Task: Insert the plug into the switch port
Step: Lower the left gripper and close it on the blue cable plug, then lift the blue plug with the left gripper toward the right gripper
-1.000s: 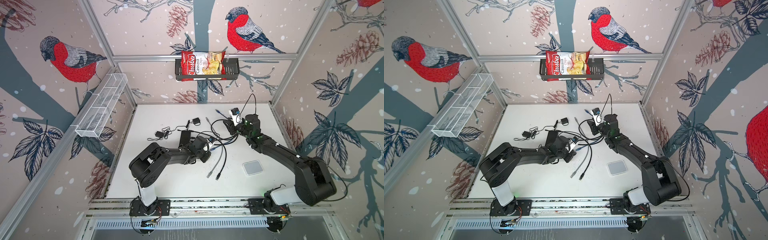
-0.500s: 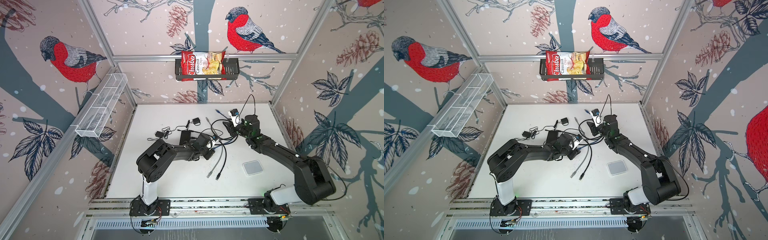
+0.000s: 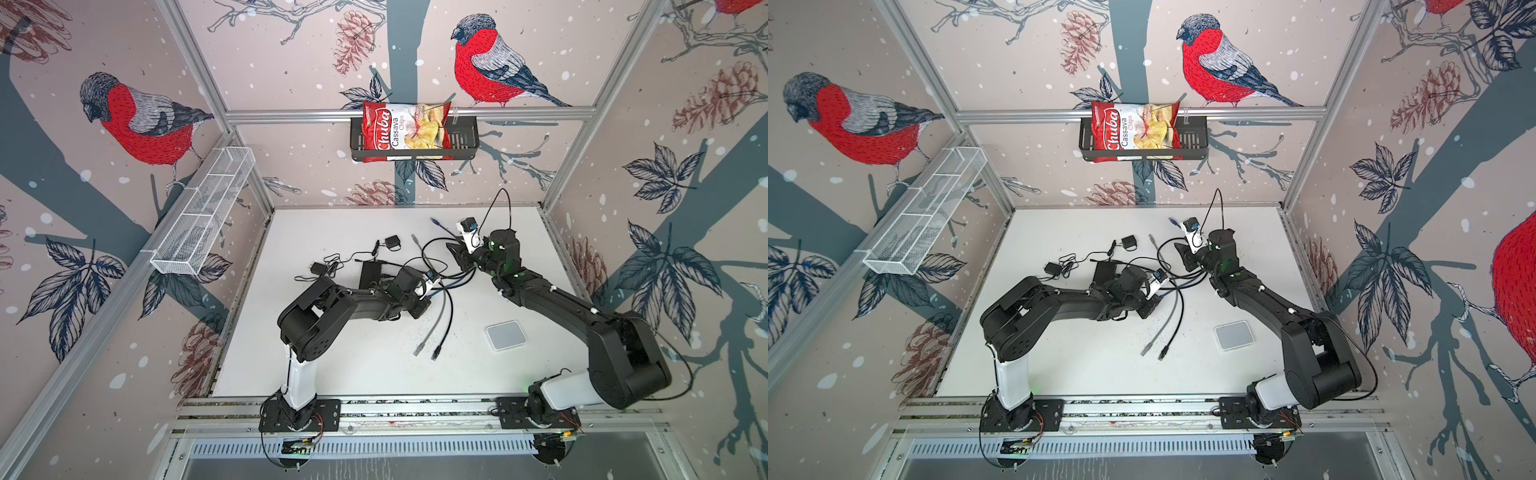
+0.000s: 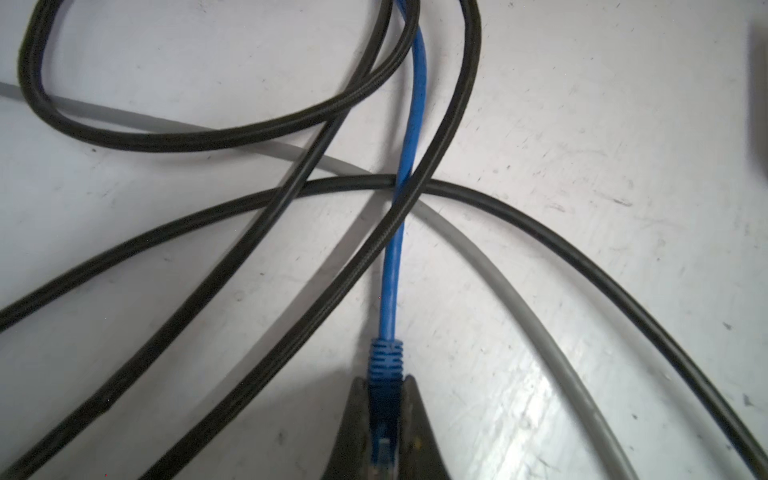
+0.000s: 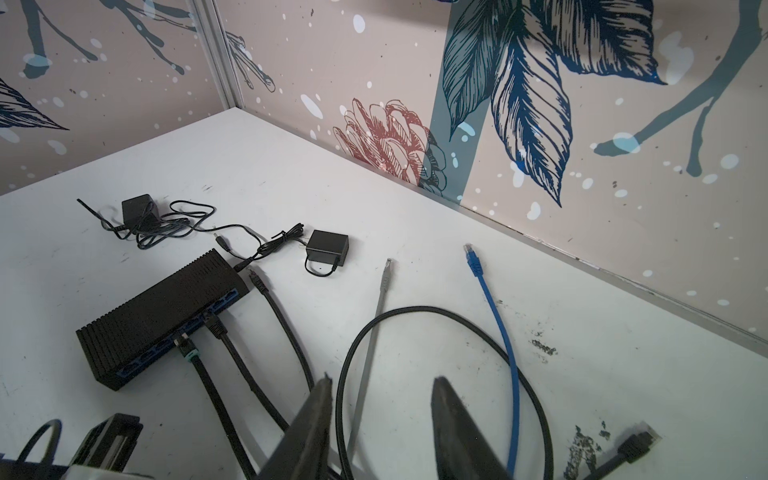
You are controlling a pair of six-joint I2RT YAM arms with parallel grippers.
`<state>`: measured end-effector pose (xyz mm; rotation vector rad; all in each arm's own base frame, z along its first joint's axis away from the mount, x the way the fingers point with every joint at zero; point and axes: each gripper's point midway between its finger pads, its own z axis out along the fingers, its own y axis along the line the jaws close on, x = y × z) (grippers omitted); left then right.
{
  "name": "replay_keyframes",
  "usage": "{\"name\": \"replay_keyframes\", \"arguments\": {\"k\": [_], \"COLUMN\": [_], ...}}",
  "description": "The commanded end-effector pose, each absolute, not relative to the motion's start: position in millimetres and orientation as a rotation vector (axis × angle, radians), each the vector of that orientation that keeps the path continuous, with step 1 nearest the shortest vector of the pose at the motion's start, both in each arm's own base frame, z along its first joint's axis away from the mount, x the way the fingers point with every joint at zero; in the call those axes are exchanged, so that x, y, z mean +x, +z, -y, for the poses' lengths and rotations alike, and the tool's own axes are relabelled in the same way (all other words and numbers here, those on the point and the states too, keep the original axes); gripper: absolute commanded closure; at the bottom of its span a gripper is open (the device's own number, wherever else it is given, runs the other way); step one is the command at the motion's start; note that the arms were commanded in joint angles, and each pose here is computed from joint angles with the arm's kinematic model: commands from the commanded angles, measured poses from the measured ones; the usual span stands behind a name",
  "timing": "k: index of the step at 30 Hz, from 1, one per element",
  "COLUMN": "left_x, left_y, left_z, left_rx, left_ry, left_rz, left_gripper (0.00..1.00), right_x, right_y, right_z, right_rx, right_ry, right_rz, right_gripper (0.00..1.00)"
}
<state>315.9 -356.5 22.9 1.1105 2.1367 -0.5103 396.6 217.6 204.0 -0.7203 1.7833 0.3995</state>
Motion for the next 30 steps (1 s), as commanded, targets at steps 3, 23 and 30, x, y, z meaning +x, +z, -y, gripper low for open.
{"name": "replay_keyframes", "arguments": {"k": [3,23,30], "left_x": [306.4,253.1,250.1], "left_y": [23.2,62.3,84.2], "left_z": [349.7,291.7,284.2], "left_rx": [1.132,1.029,0.959], "left_ry": [-0.506,-0.539,-0.560], "left_rz": [-2.139,-2.110,-2.024], "left_gripper": [1.00,1.00,1.00], "right_x": [405.8,355.9,278.7], "right_y": [219.6,186.8,152.0], "right_z": [-214.2,-265.1,-283.5], "right_rx": [-0.691,-1.248,-1.675], "right_ry": [0.347,0.490,0.577], "right_rz": [-1.720,-1.417,-1.003], "right_gripper": [0.59,0.61,0.60]}}
